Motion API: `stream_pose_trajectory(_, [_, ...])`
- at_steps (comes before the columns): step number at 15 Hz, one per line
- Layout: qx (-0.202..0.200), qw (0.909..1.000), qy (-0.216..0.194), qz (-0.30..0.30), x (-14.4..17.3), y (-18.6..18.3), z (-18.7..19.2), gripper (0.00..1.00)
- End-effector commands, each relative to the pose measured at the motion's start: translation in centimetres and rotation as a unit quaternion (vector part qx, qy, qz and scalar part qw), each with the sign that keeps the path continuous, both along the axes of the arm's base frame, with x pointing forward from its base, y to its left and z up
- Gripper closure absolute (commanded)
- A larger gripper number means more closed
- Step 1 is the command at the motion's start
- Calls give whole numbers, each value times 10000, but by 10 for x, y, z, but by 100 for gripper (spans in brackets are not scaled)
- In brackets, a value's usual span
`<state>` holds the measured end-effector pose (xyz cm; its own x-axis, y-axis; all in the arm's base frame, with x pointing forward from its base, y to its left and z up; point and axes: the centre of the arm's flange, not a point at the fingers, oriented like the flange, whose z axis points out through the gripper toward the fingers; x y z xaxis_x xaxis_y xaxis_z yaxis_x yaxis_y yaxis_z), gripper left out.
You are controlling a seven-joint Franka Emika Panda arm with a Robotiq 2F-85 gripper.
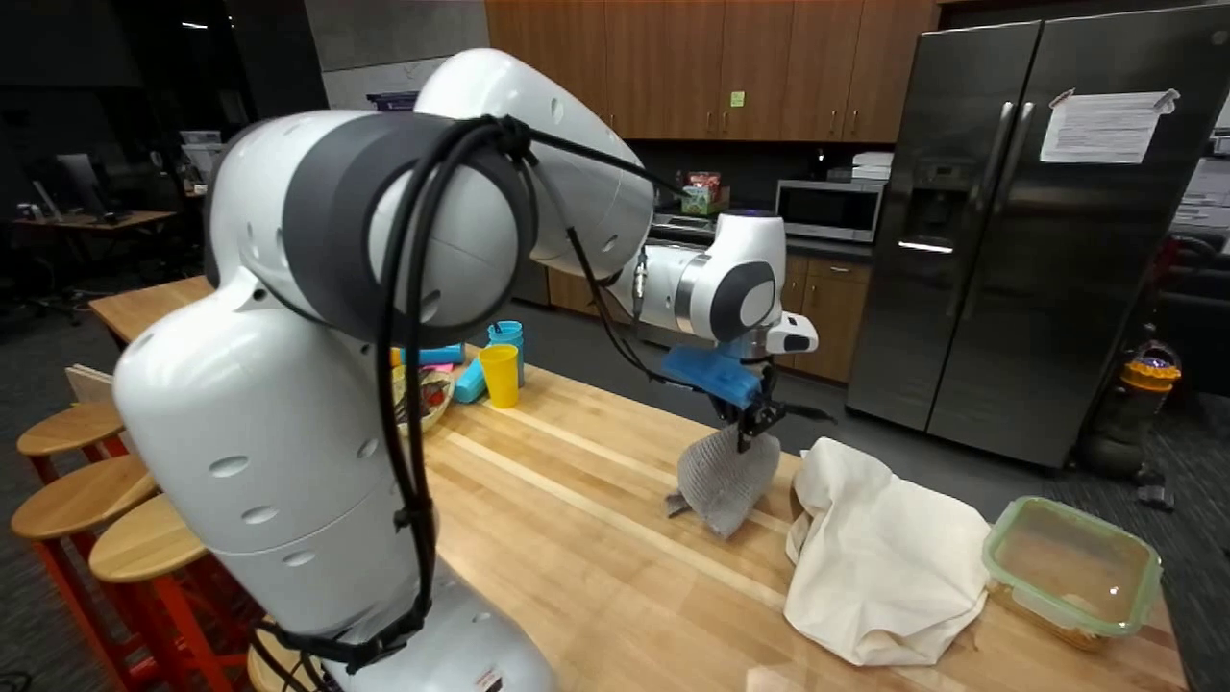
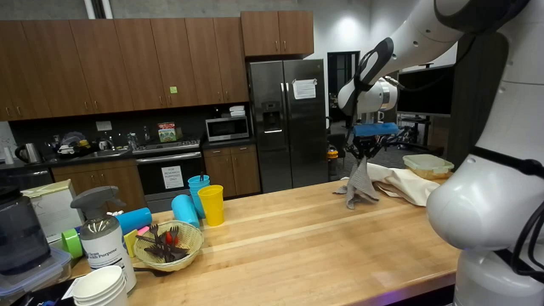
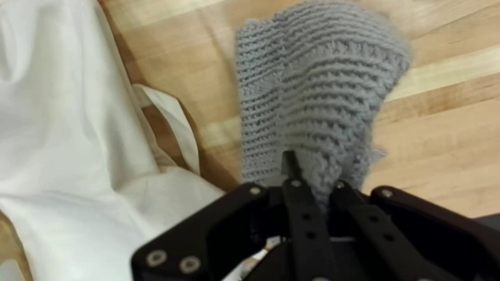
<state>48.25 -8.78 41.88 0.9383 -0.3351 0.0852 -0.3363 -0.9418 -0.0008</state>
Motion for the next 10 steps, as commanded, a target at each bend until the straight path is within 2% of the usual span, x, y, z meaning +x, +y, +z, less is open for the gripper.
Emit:
stream_pose_trajectory(1, [-291,9975,-468,450,-20,39,41,99])
stream_pose_trajectory(5, [-233,9964,-594,561,-38,53,46,99])
stream_pose_trajectory(10, [-193,9983,-398,387,-71,53,3,99])
